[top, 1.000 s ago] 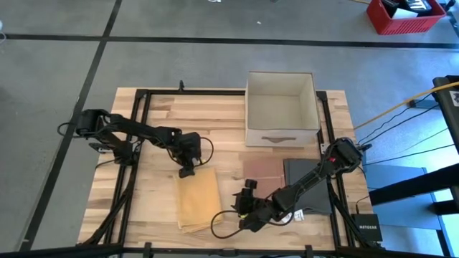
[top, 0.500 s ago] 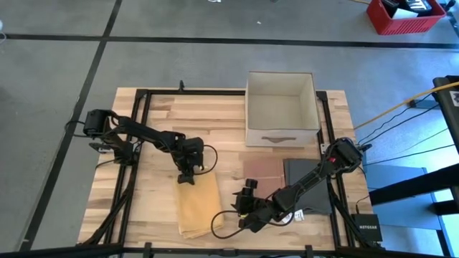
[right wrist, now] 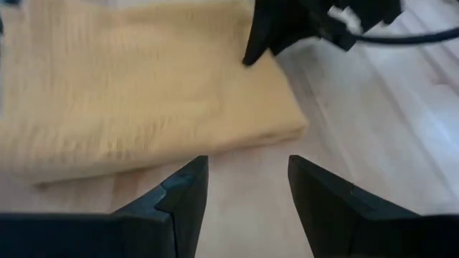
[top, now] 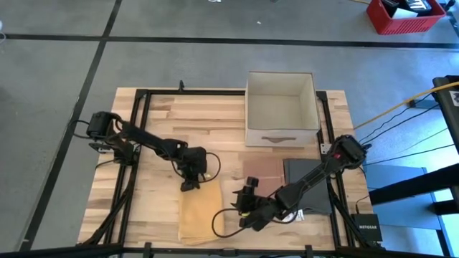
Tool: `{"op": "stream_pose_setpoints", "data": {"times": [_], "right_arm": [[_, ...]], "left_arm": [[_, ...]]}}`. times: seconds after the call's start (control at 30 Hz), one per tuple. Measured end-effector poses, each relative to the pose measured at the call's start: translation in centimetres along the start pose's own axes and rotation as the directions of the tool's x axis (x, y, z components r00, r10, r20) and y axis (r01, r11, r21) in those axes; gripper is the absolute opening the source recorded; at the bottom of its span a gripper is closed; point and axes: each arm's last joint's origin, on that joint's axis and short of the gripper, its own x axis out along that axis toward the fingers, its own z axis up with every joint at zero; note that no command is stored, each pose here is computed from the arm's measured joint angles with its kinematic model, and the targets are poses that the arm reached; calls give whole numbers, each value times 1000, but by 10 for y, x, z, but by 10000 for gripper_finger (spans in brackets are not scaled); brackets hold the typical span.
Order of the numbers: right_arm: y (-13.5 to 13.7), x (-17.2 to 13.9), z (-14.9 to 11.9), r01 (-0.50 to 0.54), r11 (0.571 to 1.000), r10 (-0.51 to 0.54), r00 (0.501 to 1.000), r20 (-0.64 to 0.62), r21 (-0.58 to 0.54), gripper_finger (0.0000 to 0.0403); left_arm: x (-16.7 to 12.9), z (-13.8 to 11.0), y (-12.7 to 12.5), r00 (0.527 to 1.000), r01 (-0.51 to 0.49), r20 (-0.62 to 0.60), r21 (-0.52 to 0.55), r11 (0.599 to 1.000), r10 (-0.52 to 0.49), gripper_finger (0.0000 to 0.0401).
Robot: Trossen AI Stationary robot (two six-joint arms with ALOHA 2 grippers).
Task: Fold towel
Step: Stack the yellow towel into the light orange towel
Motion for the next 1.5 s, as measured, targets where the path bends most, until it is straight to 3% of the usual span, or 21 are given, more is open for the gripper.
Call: {"op": "stream_pose_setpoints", "data": {"times": [0.23,0.5,0.63,0.83,1.13,1.4,1.5], "right_arm": [[-12,-10,19,-25,998,23,999,37,57,197],[-38,13,30,-58,982,62,998,-19,179,209],[-50,23,38,-141,963,149,989,-18,229,235],[-63,41,41,-211,949,224,974,-31,233,264],[-59,62,37,-336,920,345,938,-12,200,266],[-55,69,32,-357,913,365,931,-8,198,208],[-59,71,29,-301,934,313,949,-35,194,183]], "left_arm": [[3,10,-30,991,-134,-20,57,989,136,10],[-9,22,-75,971,-238,60,180,954,231,6],[-17,24,-93,955,-294,103,216,931,278,9],[-22,24,-107,945,-320,151,249,914,290,5],[-21,23,-112,941,-331,168,263,906,295,9],[-21,24,-112,941,-330,176,281,901,289,14],[-21,24,-112,941,-329,178,285,900,288,15]]}}
